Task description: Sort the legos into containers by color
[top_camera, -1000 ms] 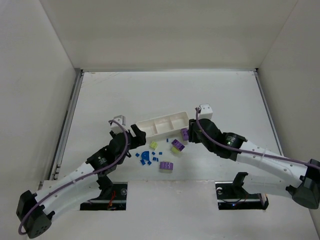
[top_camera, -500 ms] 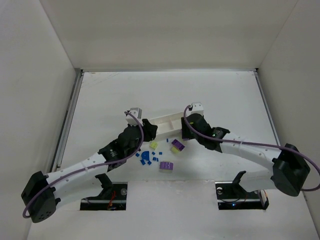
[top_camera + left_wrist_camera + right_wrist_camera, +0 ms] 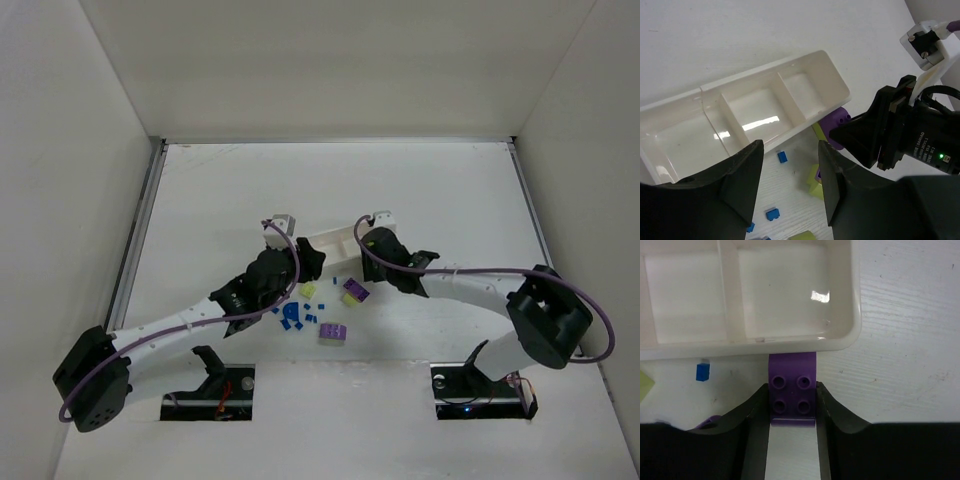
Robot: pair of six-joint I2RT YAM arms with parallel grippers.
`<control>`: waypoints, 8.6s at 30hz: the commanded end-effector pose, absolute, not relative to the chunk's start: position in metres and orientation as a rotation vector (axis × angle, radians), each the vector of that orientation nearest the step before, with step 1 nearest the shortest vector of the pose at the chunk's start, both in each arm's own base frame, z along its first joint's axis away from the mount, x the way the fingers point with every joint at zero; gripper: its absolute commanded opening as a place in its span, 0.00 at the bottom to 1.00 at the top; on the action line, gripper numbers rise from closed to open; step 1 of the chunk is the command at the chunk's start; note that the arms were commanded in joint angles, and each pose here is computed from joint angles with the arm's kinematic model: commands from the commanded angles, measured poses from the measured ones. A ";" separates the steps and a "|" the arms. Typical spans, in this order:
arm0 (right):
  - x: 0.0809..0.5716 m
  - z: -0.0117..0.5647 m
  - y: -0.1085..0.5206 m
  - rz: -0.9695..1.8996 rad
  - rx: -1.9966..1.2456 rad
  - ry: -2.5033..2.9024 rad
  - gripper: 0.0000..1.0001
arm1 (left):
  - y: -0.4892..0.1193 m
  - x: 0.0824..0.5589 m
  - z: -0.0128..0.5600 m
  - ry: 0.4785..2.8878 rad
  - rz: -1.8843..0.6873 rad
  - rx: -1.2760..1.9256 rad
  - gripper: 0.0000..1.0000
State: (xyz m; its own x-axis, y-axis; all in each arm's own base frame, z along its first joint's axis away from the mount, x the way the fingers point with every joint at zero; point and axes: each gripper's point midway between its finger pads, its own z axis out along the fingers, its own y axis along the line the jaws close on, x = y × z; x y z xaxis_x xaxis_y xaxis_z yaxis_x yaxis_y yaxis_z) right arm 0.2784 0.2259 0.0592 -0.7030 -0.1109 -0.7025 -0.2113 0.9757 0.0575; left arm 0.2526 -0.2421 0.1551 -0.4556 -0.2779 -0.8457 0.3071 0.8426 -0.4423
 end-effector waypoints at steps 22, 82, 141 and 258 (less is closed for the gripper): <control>0.269 0.264 0.290 1.191 0.045 1.755 0.18 | -0.262 0.239 0.264 1.706 -1.213 -0.211 0.65; 0.269 0.290 0.320 1.885 0.248 1.526 0.18 | -0.186 0.268 0.239 1.557 -1.341 -0.565 0.12; 0.291 0.167 0.268 0.692 -0.003 1.975 0.54 | -0.200 0.311 0.100 2.099 -0.329 -0.201 0.27; 0.272 0.278 0.322 2.083 0.412 1.529 0.22 | -0.177 0.255 0.258 1.485 -1.225 -0.568 0.10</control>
